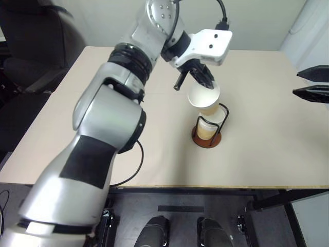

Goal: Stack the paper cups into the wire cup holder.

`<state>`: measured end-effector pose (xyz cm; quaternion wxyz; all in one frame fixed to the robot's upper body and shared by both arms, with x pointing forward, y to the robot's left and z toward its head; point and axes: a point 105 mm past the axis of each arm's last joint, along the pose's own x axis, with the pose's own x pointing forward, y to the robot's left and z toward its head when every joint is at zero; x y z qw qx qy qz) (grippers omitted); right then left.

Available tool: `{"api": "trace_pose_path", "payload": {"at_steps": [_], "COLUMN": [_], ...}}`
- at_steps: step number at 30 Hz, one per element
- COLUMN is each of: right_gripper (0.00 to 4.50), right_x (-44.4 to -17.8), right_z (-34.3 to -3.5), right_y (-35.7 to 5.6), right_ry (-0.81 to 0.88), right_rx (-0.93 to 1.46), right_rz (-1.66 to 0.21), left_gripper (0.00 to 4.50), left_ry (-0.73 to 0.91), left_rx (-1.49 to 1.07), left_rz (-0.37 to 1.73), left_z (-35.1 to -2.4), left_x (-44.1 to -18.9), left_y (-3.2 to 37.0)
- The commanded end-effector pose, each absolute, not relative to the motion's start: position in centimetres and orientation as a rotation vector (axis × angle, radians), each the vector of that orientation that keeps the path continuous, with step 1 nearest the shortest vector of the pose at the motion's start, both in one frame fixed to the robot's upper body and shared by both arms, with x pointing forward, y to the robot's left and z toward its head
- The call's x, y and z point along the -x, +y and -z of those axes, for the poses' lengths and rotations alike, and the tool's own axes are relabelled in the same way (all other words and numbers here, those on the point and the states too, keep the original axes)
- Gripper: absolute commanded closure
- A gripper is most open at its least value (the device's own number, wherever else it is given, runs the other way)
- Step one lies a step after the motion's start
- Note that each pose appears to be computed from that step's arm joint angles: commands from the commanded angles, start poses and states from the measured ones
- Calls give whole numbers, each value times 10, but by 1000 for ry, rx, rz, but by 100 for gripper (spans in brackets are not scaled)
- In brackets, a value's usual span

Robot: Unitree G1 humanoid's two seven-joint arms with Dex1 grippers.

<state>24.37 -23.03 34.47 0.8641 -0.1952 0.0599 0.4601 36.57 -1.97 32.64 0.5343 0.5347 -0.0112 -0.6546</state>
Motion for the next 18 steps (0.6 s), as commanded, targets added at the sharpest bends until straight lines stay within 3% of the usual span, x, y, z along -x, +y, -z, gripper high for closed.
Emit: {"api": "trace_pose_path", "payload": {"at_steps": [1,18], "right_gripper": [186,186], "right_x": [-234,-232], "right_z": [-361,-358], "right_y": [-231,-227], "right_ry": [73,79], "right_rx": [459,464], "right_rz": [-937,-933], "left_gripper": [443,443], "left_ry": [-85,-32], "left_rx": [-1286,-1276], "left_rz": [1536,1605], "left_z": [-342,-316], "left_x": [-362,-361], "left_y": [-25,-34]}}
